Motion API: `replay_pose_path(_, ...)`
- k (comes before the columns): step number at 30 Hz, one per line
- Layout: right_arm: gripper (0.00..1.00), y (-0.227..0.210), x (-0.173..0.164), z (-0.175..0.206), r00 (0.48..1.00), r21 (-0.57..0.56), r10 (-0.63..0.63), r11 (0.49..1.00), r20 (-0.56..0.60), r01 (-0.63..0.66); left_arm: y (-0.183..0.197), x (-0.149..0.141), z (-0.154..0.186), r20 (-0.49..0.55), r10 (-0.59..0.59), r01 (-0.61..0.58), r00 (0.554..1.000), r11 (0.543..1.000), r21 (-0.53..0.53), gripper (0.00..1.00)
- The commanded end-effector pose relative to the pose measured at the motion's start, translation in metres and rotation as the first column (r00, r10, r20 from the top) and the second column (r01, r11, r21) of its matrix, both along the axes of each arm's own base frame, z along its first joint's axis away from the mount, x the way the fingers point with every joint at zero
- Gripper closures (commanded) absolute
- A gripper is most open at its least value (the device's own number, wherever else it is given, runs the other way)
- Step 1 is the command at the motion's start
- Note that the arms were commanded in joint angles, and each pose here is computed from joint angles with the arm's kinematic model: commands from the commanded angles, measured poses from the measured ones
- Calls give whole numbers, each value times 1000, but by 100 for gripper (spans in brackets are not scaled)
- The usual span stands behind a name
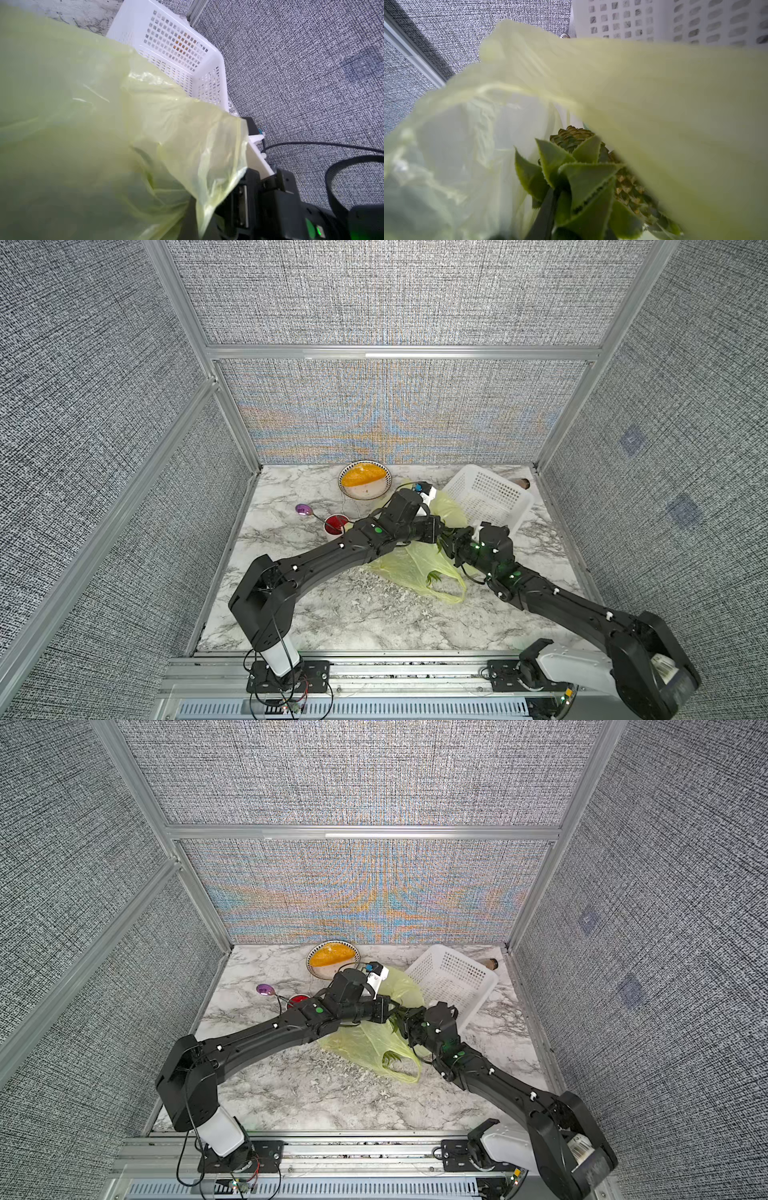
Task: Place the pineapple into a plastic bag & tie a knot
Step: Place the pineapple in the plastic bag.
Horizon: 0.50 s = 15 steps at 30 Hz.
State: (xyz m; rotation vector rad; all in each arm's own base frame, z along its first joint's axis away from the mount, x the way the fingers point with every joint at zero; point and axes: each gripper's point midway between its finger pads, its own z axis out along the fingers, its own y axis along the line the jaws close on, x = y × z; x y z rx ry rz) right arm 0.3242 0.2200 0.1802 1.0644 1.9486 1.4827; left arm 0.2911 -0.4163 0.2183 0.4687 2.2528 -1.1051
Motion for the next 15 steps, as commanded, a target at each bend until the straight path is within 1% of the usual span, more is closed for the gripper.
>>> replay_pose_path(1,100,11,10,20,996,54,-3,999,84,-2,-2,6,4,3,36,-36,999,999,-30,100)
replay_pose_path(2,100,14,11,14,997,32,6,999,76,-9,-1,8,1,-1,47,-47,999,999,-24,100)
replay_pose_path(3,97,18,12,7,998,10,19,1000,66,-19,0,9,-1,-4,56,-56,998,998,-17,100)
replay_pose_path(5,88,24,12,-4,998,-31,49,998,46,-48,3,12,-8,-9,74,-74,997,997,13,100)
replay_pose_path(8,62,26,11,-19,997,-137,71,988,7,-69,10,19,-22,-24,115,-113,993,991,78,100)
replay_pose_path(10,43,23,10,-26,997,-217,76,973,-23,-79,14,24,-32,-35,143,-138,989,984,115,100)
replay_pose_path(11,36,21,10,-30,996,-256,78,963,-44,-87,16,26,-37,-42,153,-146,987,980,135,100)
replay_pose_path(14,25,17,7,-39,992,-328,85,938,-94,-111,21,31,-56,-70,176,-158,982,965,208,100)
replay_pose_path(15,23,16,6,-43,990,-344,87,931,-109,-120,22,31,-62,-80,179,-157,981,962,224,100)
